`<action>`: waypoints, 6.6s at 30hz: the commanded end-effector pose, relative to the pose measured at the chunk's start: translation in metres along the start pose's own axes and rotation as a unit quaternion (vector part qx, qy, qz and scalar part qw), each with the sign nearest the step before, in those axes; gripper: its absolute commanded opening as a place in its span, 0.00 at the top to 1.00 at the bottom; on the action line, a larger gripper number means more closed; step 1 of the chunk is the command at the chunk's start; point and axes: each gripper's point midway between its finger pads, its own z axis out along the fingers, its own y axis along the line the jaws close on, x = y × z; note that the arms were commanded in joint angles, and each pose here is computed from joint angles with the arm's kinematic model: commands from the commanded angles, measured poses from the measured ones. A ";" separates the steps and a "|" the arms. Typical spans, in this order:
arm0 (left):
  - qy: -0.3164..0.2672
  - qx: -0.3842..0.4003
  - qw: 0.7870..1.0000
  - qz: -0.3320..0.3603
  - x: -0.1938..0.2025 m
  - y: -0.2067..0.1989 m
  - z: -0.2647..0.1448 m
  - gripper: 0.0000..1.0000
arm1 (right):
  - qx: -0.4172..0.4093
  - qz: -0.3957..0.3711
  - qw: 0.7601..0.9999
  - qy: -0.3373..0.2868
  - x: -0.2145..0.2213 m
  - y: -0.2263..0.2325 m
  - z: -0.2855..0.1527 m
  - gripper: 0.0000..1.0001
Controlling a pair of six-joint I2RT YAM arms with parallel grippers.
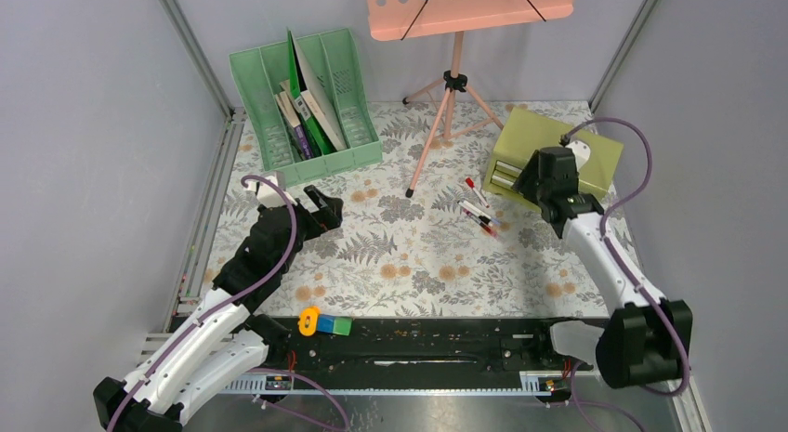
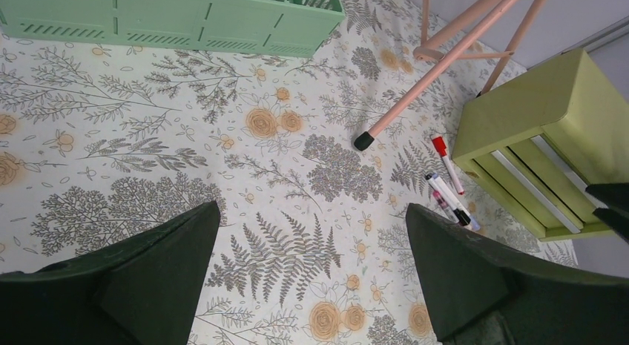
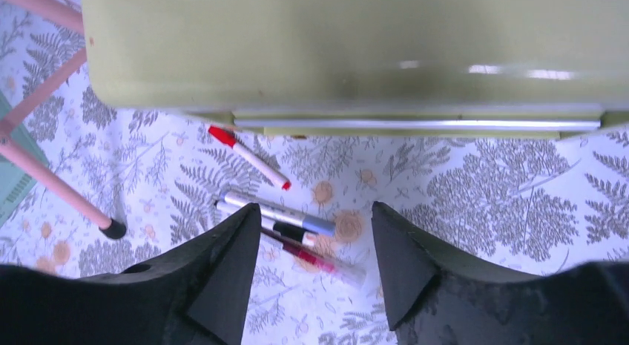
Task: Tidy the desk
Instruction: Close the drawer in the storage box, then open the drawer in the storage box.
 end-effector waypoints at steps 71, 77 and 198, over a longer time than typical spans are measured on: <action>0.356 0.430 0.778 -0.287 0.199 -0.332 0.037 0.13 | -0.128 0.087 0.988 0.006 0.017 -0.024 -0.189 0.03; 0.355 0.395 0.792 -0.302 0.223 -0.350 0.075 0.16 | -0.136 0.084 0.987 -0.002 0.018 -0.031 -0.210 0.03; 0.384 0.309 0.815 -0.303 0.266 -0.365 0.211 1.00 | 0.032 -0.070 0.994 0.084 -0.027 0.016 0.039 0.40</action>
